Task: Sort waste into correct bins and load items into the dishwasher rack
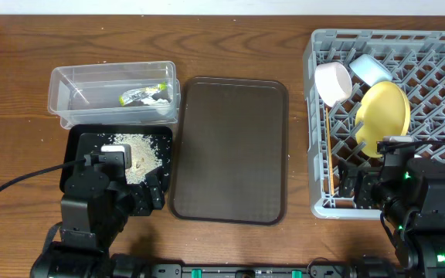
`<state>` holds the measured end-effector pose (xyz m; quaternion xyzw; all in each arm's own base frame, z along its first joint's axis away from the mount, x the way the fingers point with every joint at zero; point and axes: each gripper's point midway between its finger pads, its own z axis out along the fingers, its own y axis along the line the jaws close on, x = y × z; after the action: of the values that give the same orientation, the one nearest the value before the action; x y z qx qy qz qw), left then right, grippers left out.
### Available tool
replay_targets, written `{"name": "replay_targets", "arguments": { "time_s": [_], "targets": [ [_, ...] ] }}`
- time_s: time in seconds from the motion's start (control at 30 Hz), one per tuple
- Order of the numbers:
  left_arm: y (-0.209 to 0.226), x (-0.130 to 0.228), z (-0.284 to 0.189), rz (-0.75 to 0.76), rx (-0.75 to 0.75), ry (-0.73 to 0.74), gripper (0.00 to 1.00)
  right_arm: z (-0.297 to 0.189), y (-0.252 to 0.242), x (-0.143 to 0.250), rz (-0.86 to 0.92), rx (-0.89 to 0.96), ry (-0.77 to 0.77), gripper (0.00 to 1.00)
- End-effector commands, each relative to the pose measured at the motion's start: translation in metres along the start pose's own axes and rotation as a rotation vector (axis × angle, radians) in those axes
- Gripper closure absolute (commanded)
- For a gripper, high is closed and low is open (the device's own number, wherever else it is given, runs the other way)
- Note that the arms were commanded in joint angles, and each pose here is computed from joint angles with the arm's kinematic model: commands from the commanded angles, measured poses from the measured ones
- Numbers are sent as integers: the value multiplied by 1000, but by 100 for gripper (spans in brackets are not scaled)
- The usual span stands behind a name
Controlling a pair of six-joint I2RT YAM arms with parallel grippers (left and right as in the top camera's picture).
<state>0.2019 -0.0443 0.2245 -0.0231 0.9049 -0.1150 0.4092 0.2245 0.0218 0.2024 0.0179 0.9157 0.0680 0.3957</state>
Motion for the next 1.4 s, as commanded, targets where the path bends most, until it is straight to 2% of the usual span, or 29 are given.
{"name": "replay_targets", "arguments": {
  "time_s": [0.0,0.23,0.27,0.37,0.7,0.9,1.37],
  "targets": [
    [2,1,1,16,-10,0,9,2,-1,7,9,7,21,1],
    [2,1,1,16,-10,0,8,2,-6,12,-13,36,43,1],
    [2,1,1,16,-10,0,4,1,-11,12,-21,62,40,1],
    [2,1,1,15,-10,0,3,0,-10,5,-22,61,6,1],
    [2,1,1,16,-10,0,3,-9,-7,-28,-81,41,-293,1],
    [2,1,1,16,-10,0,2,-8,-6,-24,-95,19,-520,1],
    [2,1,1,16,-10,0,2,16,-14,-11,-97,20,-807,1]
  ]
}}
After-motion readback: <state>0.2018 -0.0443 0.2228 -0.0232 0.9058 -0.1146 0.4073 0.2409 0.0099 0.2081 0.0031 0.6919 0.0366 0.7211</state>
